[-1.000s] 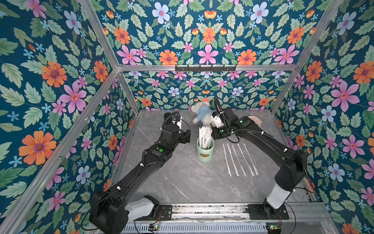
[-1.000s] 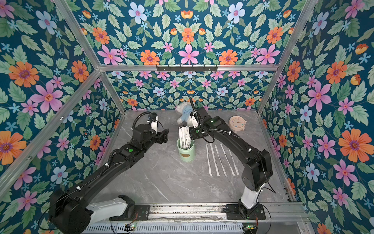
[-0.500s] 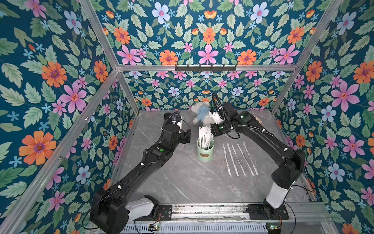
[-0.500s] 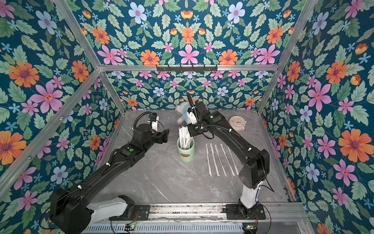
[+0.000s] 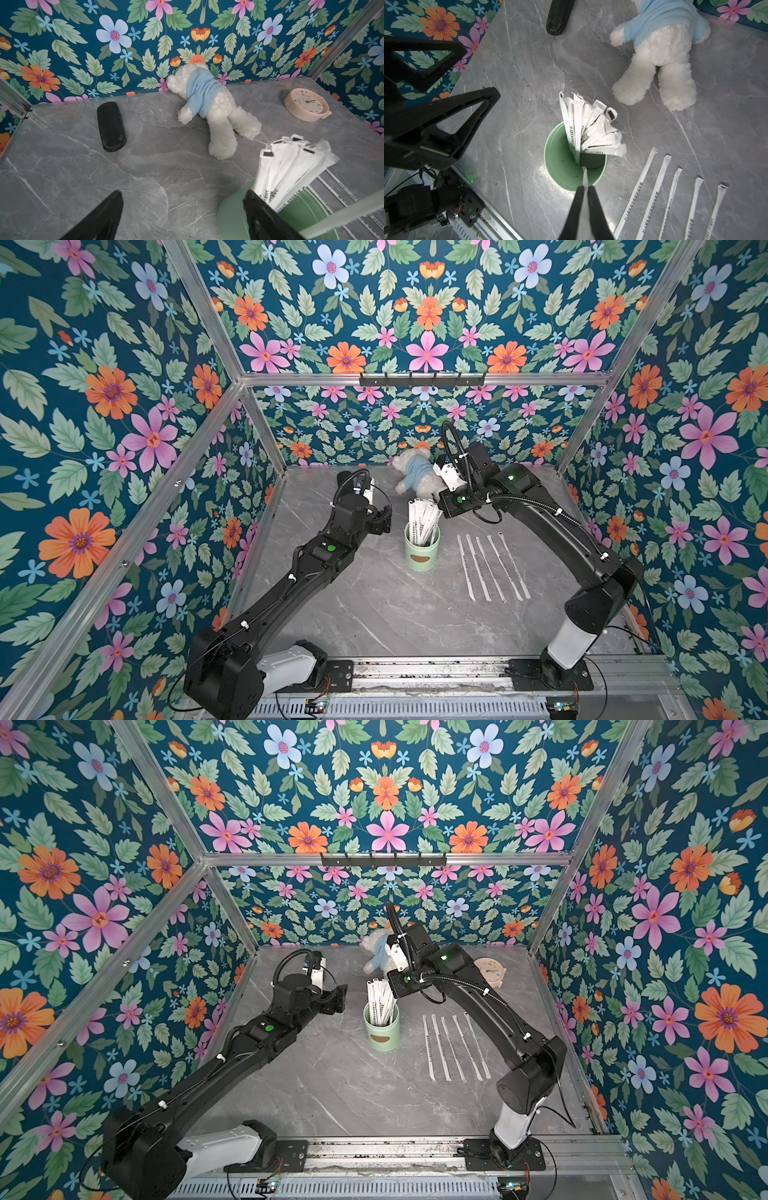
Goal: Take the straws out of the storage container
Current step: Pick up the straw from the container, then place the straw at the center of the board.
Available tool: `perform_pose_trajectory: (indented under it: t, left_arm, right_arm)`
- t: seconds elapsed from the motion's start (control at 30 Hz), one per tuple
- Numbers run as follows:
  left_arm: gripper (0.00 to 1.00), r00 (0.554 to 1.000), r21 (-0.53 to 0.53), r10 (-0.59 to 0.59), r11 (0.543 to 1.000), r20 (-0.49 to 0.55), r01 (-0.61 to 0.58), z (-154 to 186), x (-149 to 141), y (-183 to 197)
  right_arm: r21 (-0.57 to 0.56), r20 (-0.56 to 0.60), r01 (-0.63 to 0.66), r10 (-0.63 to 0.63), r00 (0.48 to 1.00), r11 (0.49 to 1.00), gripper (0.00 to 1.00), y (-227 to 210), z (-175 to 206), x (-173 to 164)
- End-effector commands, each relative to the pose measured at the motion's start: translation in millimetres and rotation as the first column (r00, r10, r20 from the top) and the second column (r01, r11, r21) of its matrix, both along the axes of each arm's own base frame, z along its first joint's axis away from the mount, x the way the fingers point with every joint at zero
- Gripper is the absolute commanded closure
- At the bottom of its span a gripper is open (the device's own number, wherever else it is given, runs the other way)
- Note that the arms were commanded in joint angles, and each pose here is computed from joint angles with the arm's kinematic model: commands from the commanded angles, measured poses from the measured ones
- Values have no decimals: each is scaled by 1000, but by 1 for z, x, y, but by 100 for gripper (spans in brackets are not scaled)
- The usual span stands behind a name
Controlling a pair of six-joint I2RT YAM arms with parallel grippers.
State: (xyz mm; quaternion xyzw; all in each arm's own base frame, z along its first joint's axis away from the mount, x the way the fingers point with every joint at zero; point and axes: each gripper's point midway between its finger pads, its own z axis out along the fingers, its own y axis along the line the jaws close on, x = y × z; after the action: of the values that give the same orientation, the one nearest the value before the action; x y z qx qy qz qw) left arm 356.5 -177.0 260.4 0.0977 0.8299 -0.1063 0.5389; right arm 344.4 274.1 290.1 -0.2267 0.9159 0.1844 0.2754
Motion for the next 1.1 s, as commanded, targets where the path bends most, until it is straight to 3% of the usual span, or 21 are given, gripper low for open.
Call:
perform_pose_trajectory:
  t: [0.0, 0.23, 0.5, 0.67, 0.8, 1.07]
  left_arm:
    - [7, 1000, 6, 5, 1000, 16, -5, 5, 1, 1]
    - [7, 1000, -8, 6, 1000, 17, -6, 7, 1, 1]
    - [7, 1000, -46, -1, 999, 20, 1, 23, 6, -6]
    - [7, 999, -71, -1, 997, 40, 4, 38, 11, -11]
    - [7, 999, -75, 1, 997, 33, 2, 31, 10, -10]
    - [7, 1000, -58, 23, 998, -3, -23, 15, 9, -5]
  right_arm:
    - [-9, 0, -18, 18, 1000, 1000, 92, -6, 12, -11]
    - [16, 56, -20, 19, 998, 1000, 92, -17, 51, -24]
    - [-44, 155, 24, -16, 988, 999, 92, -57, 90, -47]
    - [-136, 213, 100, -69, 975, 986, 92, -92, 100, -58]
    - [-213, 260, 212, -154, 953, 954, 93, -126, 102, -59]
    - [-202, 231, 360, -313, 921, 911, 93, -180, 99, -63]
